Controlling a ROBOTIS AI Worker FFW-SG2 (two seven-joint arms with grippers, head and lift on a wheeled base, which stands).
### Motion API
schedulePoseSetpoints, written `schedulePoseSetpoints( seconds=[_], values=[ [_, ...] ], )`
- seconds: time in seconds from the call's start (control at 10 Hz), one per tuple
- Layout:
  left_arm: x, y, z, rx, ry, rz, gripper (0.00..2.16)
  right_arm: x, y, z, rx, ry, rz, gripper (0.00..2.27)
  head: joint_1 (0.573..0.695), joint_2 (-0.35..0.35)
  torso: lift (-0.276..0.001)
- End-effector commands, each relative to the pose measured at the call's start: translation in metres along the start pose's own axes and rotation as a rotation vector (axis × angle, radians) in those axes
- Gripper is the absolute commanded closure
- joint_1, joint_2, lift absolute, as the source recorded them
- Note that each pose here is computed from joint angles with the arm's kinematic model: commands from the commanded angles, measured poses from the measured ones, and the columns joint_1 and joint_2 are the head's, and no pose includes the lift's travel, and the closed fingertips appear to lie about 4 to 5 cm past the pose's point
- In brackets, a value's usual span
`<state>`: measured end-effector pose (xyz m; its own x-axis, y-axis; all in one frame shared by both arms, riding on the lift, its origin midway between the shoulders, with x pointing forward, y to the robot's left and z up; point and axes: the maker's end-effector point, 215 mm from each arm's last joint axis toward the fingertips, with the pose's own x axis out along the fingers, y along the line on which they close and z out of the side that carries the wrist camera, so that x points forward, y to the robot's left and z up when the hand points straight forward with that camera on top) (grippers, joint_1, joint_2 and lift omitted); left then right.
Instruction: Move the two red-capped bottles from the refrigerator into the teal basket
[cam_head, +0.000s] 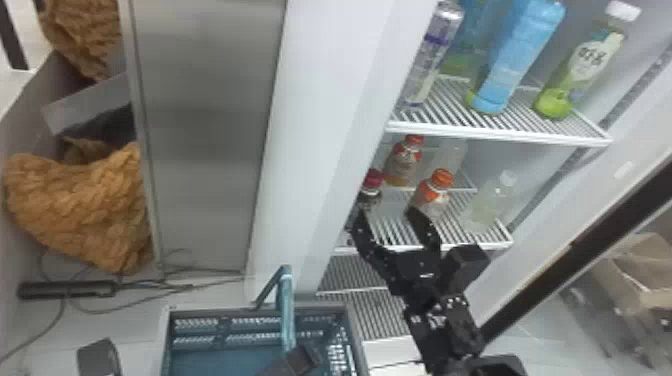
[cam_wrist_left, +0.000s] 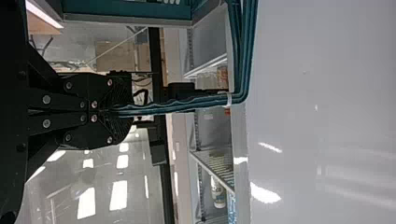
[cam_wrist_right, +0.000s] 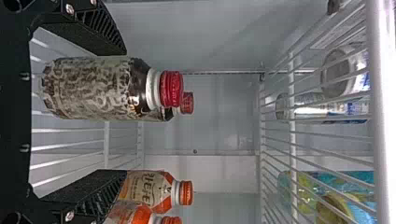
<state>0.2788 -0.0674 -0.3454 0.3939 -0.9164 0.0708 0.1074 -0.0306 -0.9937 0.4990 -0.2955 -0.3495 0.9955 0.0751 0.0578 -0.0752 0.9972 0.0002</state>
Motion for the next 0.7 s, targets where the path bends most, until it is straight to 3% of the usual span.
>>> schedulePoseSetpoints(
  seconds=[0.0,0.6],
  values=[
    [0.000,0.000,0.000,0.001,0.001,-0.001,1.15,0.007,0.000,-0.002,0.003,0.000,0.002,0.11,0.695,-0.350,-0.224],
    [0.001,0.000,-0.001,0.002,0.003,0.000,1.16,0.037,0.005,-0.028,0.033,0.037,0.038,0.11,0.695,-0.350,-0.224]
  ],
)
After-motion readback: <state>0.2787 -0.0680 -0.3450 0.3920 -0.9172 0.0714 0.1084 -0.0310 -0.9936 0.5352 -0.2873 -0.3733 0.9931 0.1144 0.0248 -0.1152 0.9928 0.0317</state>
